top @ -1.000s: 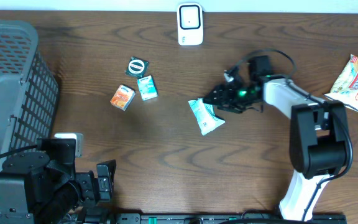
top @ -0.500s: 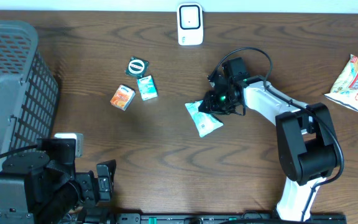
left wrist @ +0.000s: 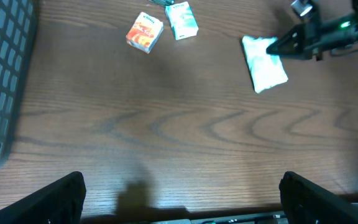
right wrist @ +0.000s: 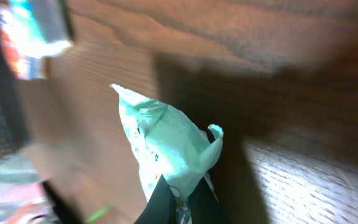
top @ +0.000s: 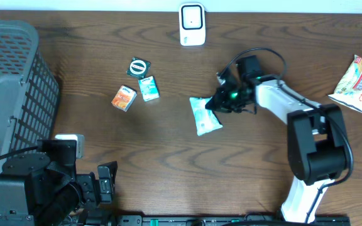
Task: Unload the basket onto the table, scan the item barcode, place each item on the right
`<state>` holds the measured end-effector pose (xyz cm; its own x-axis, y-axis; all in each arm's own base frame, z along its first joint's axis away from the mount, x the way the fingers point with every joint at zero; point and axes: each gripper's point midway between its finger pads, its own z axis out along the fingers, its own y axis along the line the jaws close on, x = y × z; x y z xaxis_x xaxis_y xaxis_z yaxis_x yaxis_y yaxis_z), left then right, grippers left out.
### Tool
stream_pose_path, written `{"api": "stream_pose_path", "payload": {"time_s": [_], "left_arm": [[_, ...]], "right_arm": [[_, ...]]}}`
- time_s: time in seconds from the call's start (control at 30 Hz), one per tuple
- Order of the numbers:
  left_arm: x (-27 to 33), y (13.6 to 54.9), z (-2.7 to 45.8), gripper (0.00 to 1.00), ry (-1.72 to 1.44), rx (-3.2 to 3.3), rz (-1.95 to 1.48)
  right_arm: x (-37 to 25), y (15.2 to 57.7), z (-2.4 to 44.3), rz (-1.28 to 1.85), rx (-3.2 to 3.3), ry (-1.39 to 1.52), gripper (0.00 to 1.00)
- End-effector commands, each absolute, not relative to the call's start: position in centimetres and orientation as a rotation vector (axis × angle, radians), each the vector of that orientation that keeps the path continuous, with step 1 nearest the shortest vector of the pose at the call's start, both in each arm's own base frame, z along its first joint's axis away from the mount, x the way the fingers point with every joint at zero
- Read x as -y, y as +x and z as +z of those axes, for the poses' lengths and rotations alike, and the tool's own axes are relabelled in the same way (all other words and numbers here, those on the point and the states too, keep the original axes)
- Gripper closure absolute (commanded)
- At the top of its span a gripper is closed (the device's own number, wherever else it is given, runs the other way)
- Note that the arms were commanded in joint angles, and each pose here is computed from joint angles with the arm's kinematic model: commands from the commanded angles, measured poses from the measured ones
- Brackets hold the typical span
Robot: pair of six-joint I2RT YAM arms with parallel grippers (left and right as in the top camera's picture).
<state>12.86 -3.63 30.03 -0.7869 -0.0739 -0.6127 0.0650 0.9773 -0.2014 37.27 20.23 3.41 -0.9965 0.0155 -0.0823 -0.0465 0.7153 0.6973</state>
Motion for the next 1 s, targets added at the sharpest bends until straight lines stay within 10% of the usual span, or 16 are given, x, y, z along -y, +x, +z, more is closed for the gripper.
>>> {"api": "stream_pose_path", "payload": {"time_s": [0.0, 0.47, 0.97], "left_arm": [[3.5, 12.9, 30.1, 0.03, -0.016, -2.46, -0.27], [3.5, 12.9, 30.1, 0.02, -0.016, -2.46, -0.27], [3.5, 12.9, 30.1, 0.02, -0.017, -2.461, -0.27]], "right_arm": [[-20.5, 39.0, 10.9, 1.419, -2.611, -0.037, 0.99], [-18.1, 39.7, 17.4, 1.624, -2.418, 0.022, 0.99], [-13.4, 36.2, 5.1, 0.704, -2.895, 0.306, 0.99]]}}
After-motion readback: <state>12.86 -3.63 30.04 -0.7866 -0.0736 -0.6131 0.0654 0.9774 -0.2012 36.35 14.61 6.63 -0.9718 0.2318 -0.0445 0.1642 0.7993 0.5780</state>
